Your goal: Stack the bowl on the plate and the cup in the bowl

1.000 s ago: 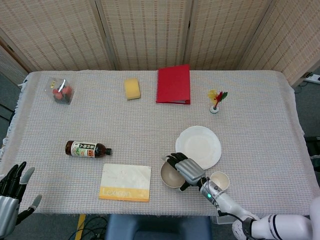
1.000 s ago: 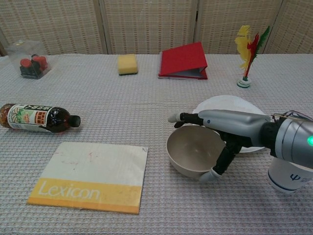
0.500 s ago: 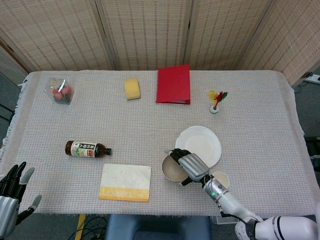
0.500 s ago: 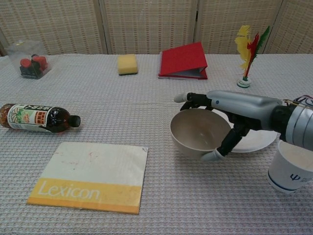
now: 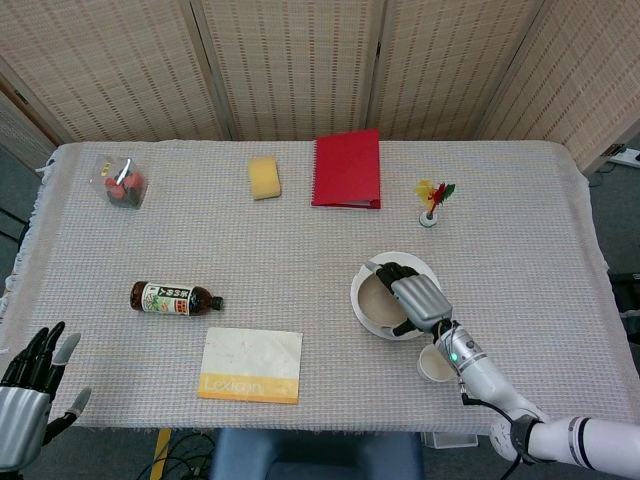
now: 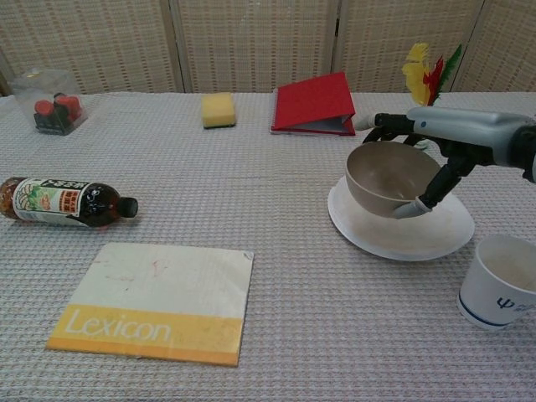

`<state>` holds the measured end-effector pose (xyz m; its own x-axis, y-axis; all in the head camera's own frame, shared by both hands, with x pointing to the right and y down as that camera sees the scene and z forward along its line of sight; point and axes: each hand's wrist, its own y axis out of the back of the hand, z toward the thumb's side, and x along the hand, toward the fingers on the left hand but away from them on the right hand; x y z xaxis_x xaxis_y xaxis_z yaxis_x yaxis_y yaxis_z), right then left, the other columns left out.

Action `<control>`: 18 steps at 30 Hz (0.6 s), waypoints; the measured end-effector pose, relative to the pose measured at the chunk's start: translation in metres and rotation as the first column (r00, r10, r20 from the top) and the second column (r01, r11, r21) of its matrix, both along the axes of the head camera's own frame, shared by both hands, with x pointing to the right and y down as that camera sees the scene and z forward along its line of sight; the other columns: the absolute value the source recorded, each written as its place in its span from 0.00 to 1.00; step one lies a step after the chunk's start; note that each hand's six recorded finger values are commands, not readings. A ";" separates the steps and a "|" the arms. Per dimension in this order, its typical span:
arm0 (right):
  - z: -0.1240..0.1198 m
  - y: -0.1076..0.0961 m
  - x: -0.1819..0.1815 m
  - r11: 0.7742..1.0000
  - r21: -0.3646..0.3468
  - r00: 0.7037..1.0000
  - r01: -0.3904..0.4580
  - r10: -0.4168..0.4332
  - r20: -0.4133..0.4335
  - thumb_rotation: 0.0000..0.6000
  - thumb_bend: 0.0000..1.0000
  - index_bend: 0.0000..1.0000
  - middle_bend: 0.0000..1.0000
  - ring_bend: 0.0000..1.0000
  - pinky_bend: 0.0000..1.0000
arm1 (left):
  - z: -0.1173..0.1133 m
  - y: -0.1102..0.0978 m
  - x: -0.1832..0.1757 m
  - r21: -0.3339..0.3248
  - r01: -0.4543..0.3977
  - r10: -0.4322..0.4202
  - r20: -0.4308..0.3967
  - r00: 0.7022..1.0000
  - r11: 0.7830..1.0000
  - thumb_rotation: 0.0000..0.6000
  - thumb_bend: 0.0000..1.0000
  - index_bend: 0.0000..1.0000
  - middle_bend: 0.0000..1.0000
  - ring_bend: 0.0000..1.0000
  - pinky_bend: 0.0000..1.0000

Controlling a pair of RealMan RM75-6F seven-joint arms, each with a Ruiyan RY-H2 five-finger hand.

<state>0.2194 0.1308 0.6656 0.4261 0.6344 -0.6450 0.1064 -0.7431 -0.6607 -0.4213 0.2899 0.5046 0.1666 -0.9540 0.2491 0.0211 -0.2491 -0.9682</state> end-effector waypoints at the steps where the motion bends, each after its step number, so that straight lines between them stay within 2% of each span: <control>1: 0.001 -0.002 0.004 1.000 0.001 1.000 -0.006 0.006 -0.008 1.00 0.16 0.00 0.14 0.13 0.16 | 0.000 0.000 0.000 -0.001 0.000 0.000 0.001 1.000 1.000 1.00 0.31 0.00 0.00 0.00 0.26; 11: 0.018 -0.011 0.040 0.998 -0.022 0.996 -0.065 0.064 -0.058 1.00 0.16 0.00 0.14 0.13 0.16 | 0.005 -0.001 0.001 -0.014 0.000 0.001 0.010 1.000 1.000 1.00 0.31 0.00 0.00 0.00 0.26; 18: 0.031 -0.009 0.045 0.996 -0.050 0.996 -0.077 0.074 -0.055 1.00 0.15 0.00 0.14 0.13 0.16 | 0.008 -0.002 0.001 -0.020 0.000 0.000 0.014 1.000 1.000 1.00 0.31 0.00 0.00 0.00 0.26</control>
<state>0.2644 0.1217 0.6961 0.3424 0.6281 -0.6987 0.1290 -0.7681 -0.6272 -0.4201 0.2879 0.5128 0.1627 -0.9488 0.2707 0.0344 -0.2688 -0.9626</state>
